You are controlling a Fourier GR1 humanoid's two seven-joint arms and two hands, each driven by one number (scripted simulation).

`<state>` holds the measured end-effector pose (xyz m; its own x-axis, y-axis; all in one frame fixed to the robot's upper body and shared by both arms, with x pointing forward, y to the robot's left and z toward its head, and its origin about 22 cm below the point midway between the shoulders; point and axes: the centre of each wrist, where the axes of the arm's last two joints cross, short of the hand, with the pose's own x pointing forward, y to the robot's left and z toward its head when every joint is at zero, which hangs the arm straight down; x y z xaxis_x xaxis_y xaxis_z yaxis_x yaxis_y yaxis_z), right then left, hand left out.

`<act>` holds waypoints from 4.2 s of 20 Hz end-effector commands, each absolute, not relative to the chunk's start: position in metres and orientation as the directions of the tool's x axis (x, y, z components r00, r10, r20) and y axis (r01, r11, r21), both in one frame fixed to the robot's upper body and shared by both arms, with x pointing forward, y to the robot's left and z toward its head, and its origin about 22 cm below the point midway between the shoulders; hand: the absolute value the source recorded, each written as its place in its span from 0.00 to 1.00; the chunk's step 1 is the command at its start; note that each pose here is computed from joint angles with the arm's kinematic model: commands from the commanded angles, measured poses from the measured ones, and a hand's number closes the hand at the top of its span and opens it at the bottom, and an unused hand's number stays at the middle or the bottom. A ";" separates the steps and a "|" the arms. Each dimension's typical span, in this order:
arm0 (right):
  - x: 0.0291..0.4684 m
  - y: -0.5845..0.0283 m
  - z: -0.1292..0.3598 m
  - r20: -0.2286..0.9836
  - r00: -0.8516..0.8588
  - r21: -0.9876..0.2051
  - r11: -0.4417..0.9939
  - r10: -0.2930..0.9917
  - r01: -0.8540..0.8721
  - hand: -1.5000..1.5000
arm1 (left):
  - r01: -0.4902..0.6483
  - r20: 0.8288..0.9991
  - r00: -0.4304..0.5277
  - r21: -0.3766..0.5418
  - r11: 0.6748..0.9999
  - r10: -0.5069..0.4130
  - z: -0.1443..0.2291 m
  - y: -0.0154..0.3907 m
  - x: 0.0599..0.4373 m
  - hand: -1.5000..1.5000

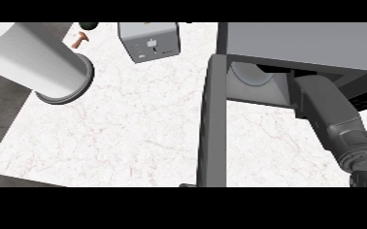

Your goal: Pick up the milk, place it into the microwave and close the microwave

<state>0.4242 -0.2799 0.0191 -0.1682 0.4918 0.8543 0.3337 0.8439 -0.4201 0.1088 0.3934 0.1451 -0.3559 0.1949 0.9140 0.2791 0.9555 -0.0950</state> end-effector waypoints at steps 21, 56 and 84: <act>0.432 -0.316 0.055 0.816 -0.181 -0.449 0.800 0.548 0.399 1.00 | 0.282 0.926 -0.357 -0.020 0.959 0.124 0.152 0.396 0.128 0.00; 0.461 -0.208 0.081 0.848 -0.257 -0.352 0.855 0.464 0.382 0.00 | 0.359 0.962 -0.244 -0.031 0.933 0.126 0.122 0.382 0.151 0.00; 0.381 -0.198 -0.061 0.962 -0.237 0.108 0.985 -0.137 -0.131 0.00 | 0.625 0.987 -0.109 -0.025 0.780 0.119 0.047 0.319 0.172 0.00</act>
